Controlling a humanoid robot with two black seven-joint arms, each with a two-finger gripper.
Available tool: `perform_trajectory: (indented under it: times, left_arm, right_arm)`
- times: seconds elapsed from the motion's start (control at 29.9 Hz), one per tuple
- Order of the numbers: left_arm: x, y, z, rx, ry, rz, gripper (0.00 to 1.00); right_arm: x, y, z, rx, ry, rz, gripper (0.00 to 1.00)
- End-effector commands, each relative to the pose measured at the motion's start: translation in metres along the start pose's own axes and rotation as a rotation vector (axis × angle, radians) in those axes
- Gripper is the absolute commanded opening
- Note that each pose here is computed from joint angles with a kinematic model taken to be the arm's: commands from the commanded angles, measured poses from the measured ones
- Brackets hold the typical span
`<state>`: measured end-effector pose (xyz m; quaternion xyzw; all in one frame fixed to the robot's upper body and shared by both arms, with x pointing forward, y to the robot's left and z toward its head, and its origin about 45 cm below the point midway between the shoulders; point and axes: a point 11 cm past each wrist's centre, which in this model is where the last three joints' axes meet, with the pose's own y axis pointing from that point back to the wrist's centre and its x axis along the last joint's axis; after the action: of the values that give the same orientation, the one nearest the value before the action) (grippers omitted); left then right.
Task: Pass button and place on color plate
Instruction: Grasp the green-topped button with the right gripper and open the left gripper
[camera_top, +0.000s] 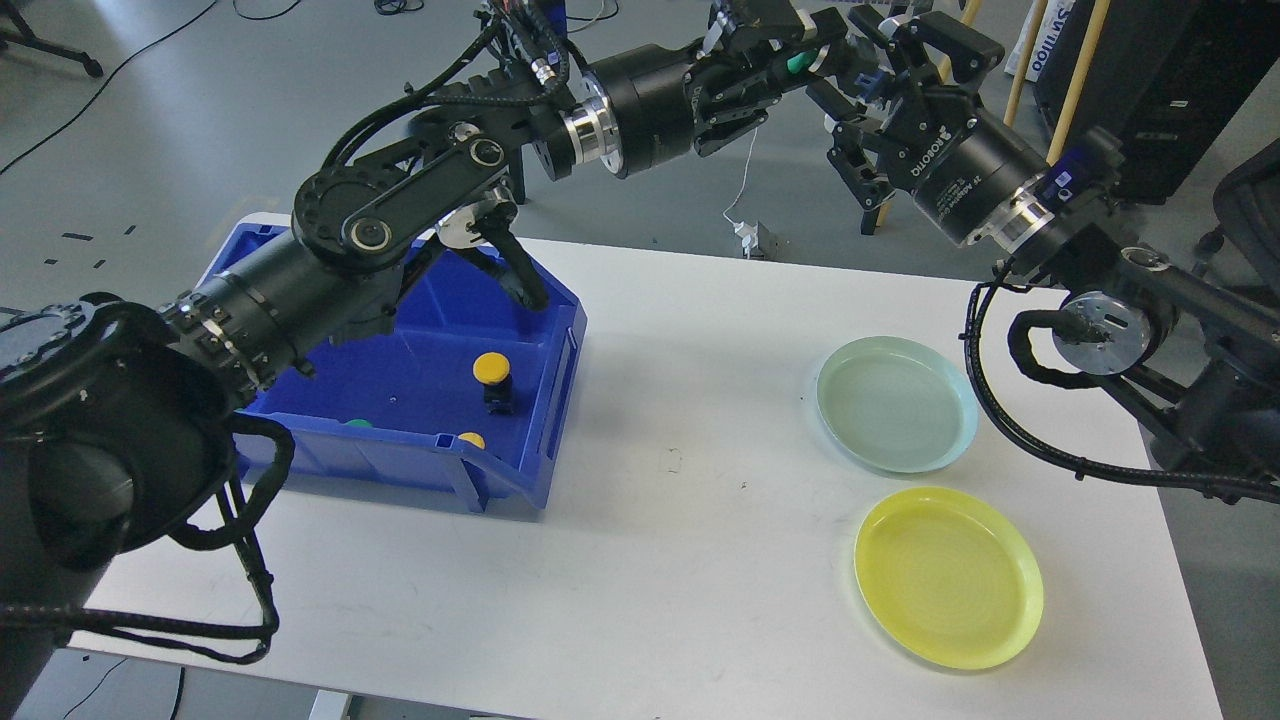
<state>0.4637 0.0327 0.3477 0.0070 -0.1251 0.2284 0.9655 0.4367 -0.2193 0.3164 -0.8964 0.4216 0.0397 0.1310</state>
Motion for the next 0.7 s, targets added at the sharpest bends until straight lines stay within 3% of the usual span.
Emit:
perform_trajectory:
  times: [0.0,0.2,0.6,0.67]
  left_arm:
    - [-0.0005,-0.0004,-0.0004,0.000,0.007,0.001,0.25]
    - [-0.0015,-0.0011,0.0000,-0.003,0.009,-0.001,0.25]
    - [-0.0025,-0.0010,-0.0023,0.002,0.010,-0.003,0.25]
    - [-0.0025,-0.0010,-0.0023,0.002,0.010,-0.003,0.25]
  right_arm:
    - [-0.0022,-0.0006,0.0004,-0.001,0.004,-0.010,0.28]
    - [-0.0028,-0.0030,-0.0012,0.008,0.004,-0.012,0.09]
    - [-0.0020,-0.0033,-0.0006,0.005,0.012,-0.009,0.09]
    - [-0.0011,-0.0033,-0.0010,0.006,0.014,-0.004,0.17]
